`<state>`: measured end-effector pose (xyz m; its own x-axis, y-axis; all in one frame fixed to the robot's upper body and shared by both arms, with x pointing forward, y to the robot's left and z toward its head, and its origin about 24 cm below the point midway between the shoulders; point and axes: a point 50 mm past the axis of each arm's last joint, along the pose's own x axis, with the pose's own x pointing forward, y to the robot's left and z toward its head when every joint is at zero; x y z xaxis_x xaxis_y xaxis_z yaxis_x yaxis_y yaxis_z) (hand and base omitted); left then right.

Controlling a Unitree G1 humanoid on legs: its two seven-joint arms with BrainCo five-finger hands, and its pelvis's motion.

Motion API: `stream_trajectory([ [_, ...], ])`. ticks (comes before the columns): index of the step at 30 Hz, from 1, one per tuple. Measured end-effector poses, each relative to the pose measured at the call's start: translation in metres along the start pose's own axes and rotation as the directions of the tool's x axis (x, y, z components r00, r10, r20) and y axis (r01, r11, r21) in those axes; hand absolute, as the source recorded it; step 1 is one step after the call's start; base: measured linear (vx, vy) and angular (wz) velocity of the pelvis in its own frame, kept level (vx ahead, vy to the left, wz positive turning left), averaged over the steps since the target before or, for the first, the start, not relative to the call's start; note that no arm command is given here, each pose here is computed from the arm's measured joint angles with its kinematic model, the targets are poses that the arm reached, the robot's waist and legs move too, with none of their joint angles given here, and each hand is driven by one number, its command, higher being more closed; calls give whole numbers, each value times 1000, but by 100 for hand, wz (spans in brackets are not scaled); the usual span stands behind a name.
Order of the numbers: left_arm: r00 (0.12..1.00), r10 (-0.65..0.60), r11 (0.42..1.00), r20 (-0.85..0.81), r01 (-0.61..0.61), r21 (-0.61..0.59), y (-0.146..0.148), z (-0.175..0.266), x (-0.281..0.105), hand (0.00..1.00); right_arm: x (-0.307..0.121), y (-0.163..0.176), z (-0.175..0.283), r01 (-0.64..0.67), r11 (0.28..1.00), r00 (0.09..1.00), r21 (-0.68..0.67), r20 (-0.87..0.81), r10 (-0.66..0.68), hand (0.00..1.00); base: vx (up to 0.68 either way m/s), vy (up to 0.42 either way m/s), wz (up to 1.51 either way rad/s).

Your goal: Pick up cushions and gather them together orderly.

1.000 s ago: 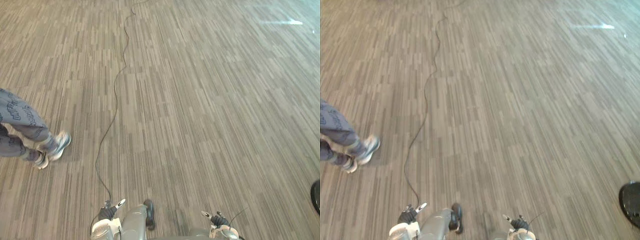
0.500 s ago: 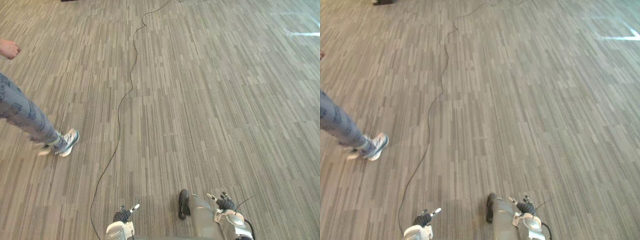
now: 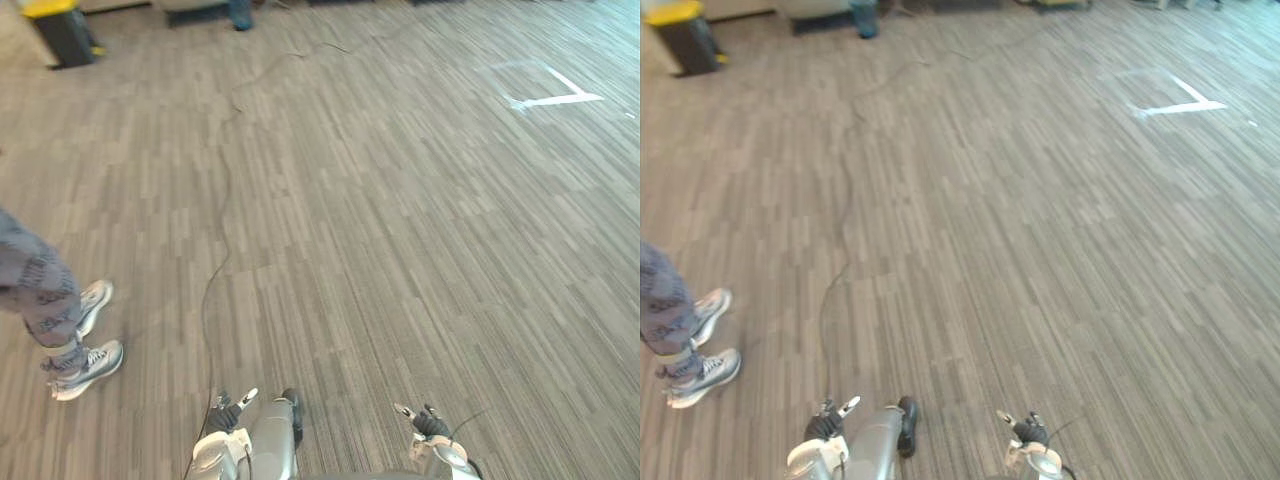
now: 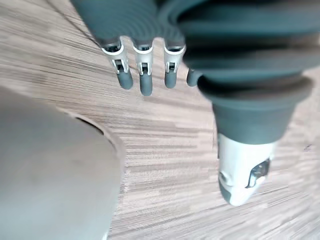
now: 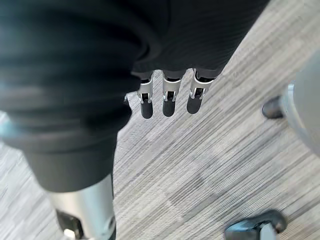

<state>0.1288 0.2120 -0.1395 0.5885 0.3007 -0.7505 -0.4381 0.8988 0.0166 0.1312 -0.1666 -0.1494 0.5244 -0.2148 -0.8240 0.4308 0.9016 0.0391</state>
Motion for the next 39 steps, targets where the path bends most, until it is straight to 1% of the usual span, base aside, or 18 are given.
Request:
stream_trajectory([
  [2,999,6,1000,-39,-5,26,3,-4,1,0,1,1,6,-11,1000,1000,-5,25,11,0,634,210,-63],
  [7,998,-25,998,-63,29,61,-9,-9,1,0,1,2,23,-32,998,994,-46,104,37,0,546,85,-43],
  [10,995,-41,995,-90,50,92,-13,-15,0,0,4,-11,31,-7,997,992,-76,121,16,0,565,-27,-5],
  [13,993,-37,993,-112,49,111,-10,-21,-2,0,7,-27,29,26,995,995,-92,96,-17,0,673,-109,-7],
  [14,990,-37,992,-133,53,112,-11,-27,-4,0,8,-26,36,24,995,994,-101,108,-13,0,845,-196,-25],
  [16,988,-64,990,-143,81,116,-21,-31,-6,0,9,-32,38,47,997,993,-60,110,-40,0,694,-214,-20],
  [19,988,-68,992,-140,82,100,-23,-33,-7,0,9,-34,36,50,996,994,-77,101,-42,0,624,-139,-37],
  [21,995,-40,997,-86,46,60,-16,-21,-5,0,7,-30,29,49,997,996,-61,83,-44,0,748,-30,-67],
  [23,999,-32,998,-39,34,53,-11,-12,-4,0,6,-25,23,35,997,997,-74,65,-30,0,684,-8,-70],
  [24,1000,-19,1000,-13,19,24,-9,-8,-4,0,6,-25,19,34,998,998,-51,49,-31,0,566,42,-78],
  [30,1000,-1,997,28,3,-77,-13,-3,-6,0,4,-17,9,26,999,999,-33,20,-25,0,676,247,-99],
  [32,999,16,998,42,-13,-67,-5,2,-4,0,1,2,4,-19,1000,1000,-12,17,20,0,728,414,-87],
  [36,999,36,999,24,-35,-41,1,2,-2,0,-2,6,3,-44,998,999,-34,31,45,0,731,382,-74],
  [39,1000,5,998,-8,-5,64,-4,-3,-1,0,-4,6,14,-54,998,993,-28,101,56,0,578,185,-27],
])
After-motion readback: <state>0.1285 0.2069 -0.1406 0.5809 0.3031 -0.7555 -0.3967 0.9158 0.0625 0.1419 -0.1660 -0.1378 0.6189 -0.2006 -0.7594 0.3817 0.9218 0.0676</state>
